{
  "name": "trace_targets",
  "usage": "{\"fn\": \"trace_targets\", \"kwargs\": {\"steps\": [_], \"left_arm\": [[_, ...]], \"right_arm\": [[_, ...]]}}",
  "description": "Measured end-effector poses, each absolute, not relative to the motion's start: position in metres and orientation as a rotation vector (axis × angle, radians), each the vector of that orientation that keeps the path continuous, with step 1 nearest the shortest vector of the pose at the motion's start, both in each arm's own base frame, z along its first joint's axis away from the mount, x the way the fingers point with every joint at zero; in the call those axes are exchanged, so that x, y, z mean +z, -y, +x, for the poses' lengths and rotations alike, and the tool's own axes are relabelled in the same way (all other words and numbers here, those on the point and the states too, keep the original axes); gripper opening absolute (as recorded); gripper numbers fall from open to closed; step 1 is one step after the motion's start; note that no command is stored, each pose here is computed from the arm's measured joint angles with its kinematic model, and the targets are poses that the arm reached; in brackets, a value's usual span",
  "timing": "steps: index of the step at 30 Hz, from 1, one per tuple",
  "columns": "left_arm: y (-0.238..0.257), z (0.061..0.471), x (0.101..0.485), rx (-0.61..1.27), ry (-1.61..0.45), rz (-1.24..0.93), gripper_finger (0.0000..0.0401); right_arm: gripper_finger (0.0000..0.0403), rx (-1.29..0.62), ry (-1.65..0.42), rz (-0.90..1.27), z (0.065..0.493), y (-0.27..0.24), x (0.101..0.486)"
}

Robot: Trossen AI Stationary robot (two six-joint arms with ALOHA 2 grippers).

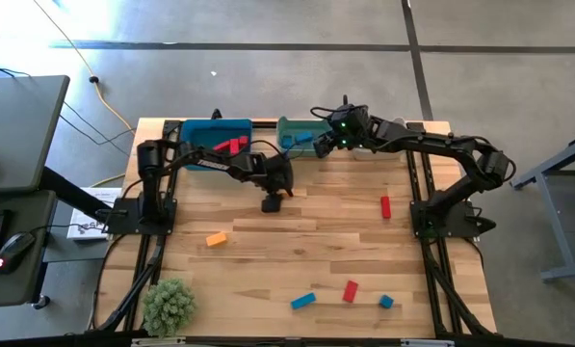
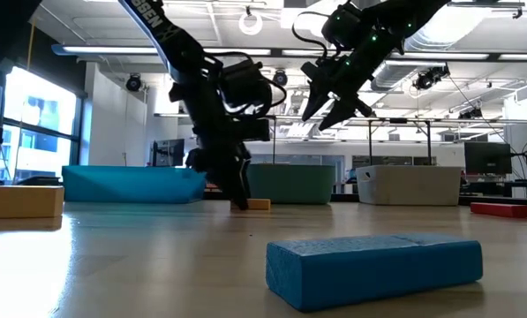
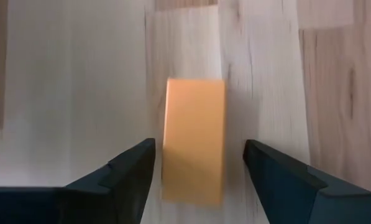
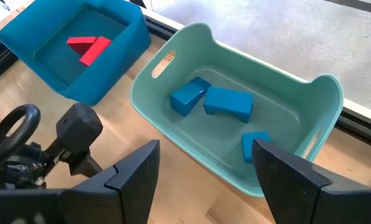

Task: Sort & place blocks by color
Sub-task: Put the yellow block into the gray bin

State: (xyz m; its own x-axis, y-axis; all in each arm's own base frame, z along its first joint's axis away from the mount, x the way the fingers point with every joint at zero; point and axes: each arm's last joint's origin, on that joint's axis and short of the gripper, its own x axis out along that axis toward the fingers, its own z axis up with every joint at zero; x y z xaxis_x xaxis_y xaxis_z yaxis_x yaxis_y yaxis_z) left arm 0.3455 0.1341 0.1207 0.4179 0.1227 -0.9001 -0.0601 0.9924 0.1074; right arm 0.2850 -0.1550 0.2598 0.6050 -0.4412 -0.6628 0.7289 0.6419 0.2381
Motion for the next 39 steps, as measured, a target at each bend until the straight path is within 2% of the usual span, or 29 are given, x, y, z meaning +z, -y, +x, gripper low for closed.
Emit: {"fn": "trace_targets", "kwargs": {"steps": [4, 11, 19, 24, 32, 39], "left_arm": [[-0.135, 0.348, 0.121, 0.121, -1.107, 0.069, 0.0209], [-0.139, 0.346, 0.121, 0.131, -1.112, 0.068, 0.0097], [-0.139, 0.345, 0.123, 0.111, -1.102, 0.044, 0.0098], [-0.142, 0.339, 0.132, 0.141, -1.107, 0.050, 0.0098], [-0.159, 0.330, 0.165, 0.225, -1.001, 0.065, 0.0098], [-0.169, 0.330, 0.192, 0.288, -0.851, 0.129, 0.0098]], "right_arm": [[0.0243, -0.714, -0.601, 0.529, 0.285, 0.155, 0.260], [0.0243, -0.718, -0.625, 0.532, 0.284, 0.154, 0.258], [0.0243, -0.674, -0.633, 0.586, 0.284, 0.152, 0.257], [0.0243, -0.595, -0.626, 0.701, 0.286, 0.148, 0.257], [0.0243, -0.489, -0.609, 0.951, 0.288, 0.144, 0.258], [0.0243, -0.470, -0.598, 1.071, 0.289, 0.142, 0.258]]}}
